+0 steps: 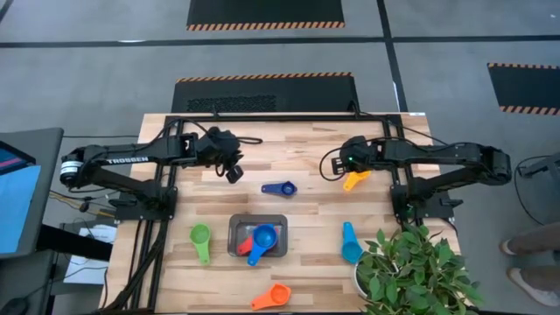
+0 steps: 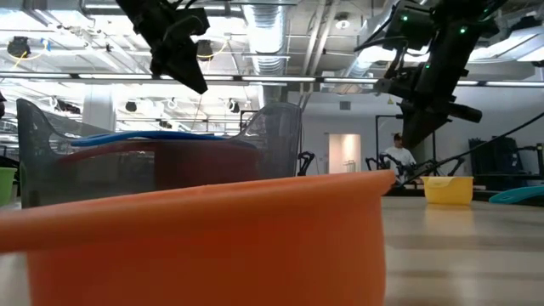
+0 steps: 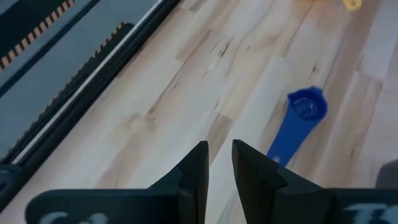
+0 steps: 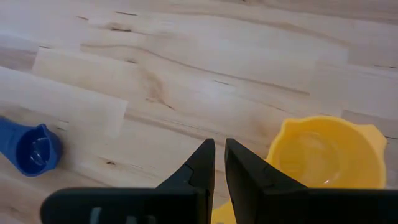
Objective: Nest measuring cups in basket
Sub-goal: Stack the yellow measuring cup on top of the blue measuring cup in the bin
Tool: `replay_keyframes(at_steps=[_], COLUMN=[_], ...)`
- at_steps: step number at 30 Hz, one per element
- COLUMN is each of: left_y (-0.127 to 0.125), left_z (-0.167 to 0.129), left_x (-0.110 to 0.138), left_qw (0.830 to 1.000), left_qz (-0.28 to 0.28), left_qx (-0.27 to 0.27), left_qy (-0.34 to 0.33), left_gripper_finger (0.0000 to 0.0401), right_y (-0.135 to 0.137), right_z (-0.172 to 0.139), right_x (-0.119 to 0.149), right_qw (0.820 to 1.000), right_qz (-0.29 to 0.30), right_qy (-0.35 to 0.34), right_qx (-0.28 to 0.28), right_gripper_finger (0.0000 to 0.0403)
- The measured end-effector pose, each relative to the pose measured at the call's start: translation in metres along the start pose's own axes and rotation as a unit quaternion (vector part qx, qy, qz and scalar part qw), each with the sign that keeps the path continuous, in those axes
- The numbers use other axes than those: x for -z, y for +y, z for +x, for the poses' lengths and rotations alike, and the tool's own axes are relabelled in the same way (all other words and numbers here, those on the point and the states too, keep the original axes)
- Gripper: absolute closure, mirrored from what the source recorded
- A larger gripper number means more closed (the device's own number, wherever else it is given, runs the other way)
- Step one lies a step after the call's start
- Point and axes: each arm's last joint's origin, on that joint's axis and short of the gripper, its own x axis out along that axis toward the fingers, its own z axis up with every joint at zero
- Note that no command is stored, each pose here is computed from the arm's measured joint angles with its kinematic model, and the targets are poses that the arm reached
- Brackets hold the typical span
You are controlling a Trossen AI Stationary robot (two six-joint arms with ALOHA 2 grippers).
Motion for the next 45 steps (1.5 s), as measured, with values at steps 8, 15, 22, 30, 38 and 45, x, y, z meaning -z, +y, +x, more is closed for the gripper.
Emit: replay_keyframes(at_steps=[8,15,22,30,38,45], left_y=[-0.001,-0.001,0.001,0.001,0.001,0.000], left_z=[0.013,0.020,0.012,0.013,0.013,0.013], left_x=[0.018,0.040,0.039,0.039,0.039,0.039], left_qw=[0.999,0.995,0.994,0.994,0.994,0.993], left_qz=[-0.002,-0.048,-0.036,-0.035,-0.035,-0.036], left_qx=[0.027,0.079,0.077,0.077,0.077,0.092], left_qy=[-0.022,-0.048,-0.066,-0.065,-0.065,-0.061], left_gripper_finger=[0.0340,0.0340,0.0340,0.0340,0.0340,0.0340], right_y=[-0.001,-0.007,-0.010,-0.010,0.000,-0.002], right_z=[0.000,0.000,-0.002,0.007,0.047,0.076], right_x=[0.000,0.007,0.010,0.008,0.014,0.019], right_qw=[1.000,0.998,0.998,0.992,0.987,0.978], right_qz=[0.015,0.020,0.011,0.092,0.081,0.089], right_qy=[0.002,0.049,0.027,0.004,0.027,0.057], right_qx=[0.004,0.028,0.059,0.090,0.136,0.182], right_gripper_finger=[0.0339,0.0331,0.0250,0.0171,0.0177,0.0188])
